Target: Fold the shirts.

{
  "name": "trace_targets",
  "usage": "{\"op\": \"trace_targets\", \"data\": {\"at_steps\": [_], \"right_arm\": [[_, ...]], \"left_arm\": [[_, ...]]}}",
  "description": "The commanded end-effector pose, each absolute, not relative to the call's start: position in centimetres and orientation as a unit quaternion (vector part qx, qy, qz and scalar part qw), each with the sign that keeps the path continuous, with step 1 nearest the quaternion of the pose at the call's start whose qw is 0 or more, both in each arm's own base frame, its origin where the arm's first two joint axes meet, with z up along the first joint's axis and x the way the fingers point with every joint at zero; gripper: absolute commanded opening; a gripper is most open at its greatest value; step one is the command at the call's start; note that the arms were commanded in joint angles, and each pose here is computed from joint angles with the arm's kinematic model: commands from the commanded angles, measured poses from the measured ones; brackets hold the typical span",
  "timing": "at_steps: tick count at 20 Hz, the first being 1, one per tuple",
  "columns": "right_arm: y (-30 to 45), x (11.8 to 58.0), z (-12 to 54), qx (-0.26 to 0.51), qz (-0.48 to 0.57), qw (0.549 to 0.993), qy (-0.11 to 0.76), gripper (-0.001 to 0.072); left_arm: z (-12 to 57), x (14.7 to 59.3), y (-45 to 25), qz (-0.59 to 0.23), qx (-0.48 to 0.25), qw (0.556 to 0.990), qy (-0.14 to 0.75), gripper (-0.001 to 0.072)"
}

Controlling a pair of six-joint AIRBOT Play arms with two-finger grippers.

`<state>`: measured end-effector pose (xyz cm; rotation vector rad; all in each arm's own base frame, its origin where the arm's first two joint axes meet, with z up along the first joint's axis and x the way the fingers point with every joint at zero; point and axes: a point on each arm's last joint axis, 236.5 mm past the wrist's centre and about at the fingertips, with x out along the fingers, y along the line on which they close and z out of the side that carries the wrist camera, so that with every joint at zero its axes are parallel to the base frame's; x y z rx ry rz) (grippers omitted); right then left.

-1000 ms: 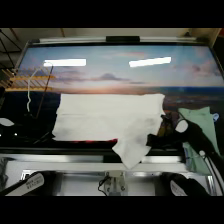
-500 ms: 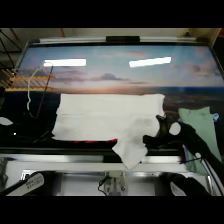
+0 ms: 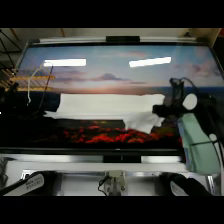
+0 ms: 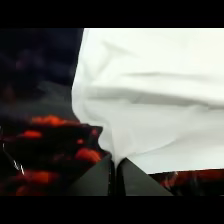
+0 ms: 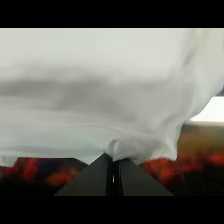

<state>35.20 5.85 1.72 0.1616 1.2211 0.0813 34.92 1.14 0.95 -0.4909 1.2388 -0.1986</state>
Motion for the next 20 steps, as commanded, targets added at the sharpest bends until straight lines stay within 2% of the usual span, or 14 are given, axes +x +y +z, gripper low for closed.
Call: {"op": "trace_targets", "data": {"at_steps": [1, 4, 7, 8, 9, 10, 11, 12, 14, 16, 20], "right_arm": [[3.2, 43.1, 4.3, 0.089, 0.007, 0.86, 0.503, 0.0071], [4.3, 47.1, 0.7, 0.104, 0.017, 0.849, 0.519, 0.0072], [4.6, 48.6, -3.3, 0.113, 0.014, 0.826, 0.552, 0.0075], [5.0, 48.5, -4.5, 0.123, 0.016, 0.817, 0.563, 0.0119], [5.4, 48.3, -5.6, 0.132, 0.018, 0.807, 0.575, 0.0263], [5.6, 47.8, -6.4, 0.131, 0.023, 0.798, 0.588, 0.0489], [5.5, 47.1, -6.6, 0.109, 0.037, 0.793, 0.599, 0.0598], [5.0, 46.3, -6.4, 0.087, 0.048, 0.786, 0.61, 0.0667], [3.2, 43.6, -6.1, 0.055, 0.071, 0.757, 0.648, 0.0685], [1.1, 41.7, -6.3, 0.074, 0.058, 0.73, 0.677, 0.0686], [-0.1, 42.1, -7.1, 0.112, 0.048, 0.729, 0.674, 0.0686]], "left_arm": [[2.4, 41.0, -0.3, -0.096, -0.224, 0.809, 0.535, 0.0031], [0.4, 45.3, -1.5, -0.092, -0.242, 0.8, 0.542, 0.0032], [-2.3, 47.6, -2.4, -0.085, -0.262, 0.778, 0.564, 0.0032], [-3.3, 48.0, -2.5, -0.083, -0.267, 0.771, 0.571, 0.0034], [-4.1, 48.2, -2.8, -0.081, -0.274, 0.764, 0.578, 0.0084], [-4.7, 48.2, -3.2, -0.084, -0.283, 0.757, 0.583, 0.0316], [-4.9, 48.0, -3.5, -0.088, -0.287, 0.75, 0.589, 0.0592], [-4.7, 47.6, -3.4, -0.093, -0.284, 0.746, 0.595, 0.068], [-3.4, 47.3, -3.0, -0.106, -0.281, 0.742, 0.6, 0.0676], [-1.3, 47.3, -2.8, -0.117, -0.275, 0.744, 0.597, 0.0668], [3.2, 47.1, -3.8, -0.135, -0.254, 0.771, 0.569, 0.0666]]}}
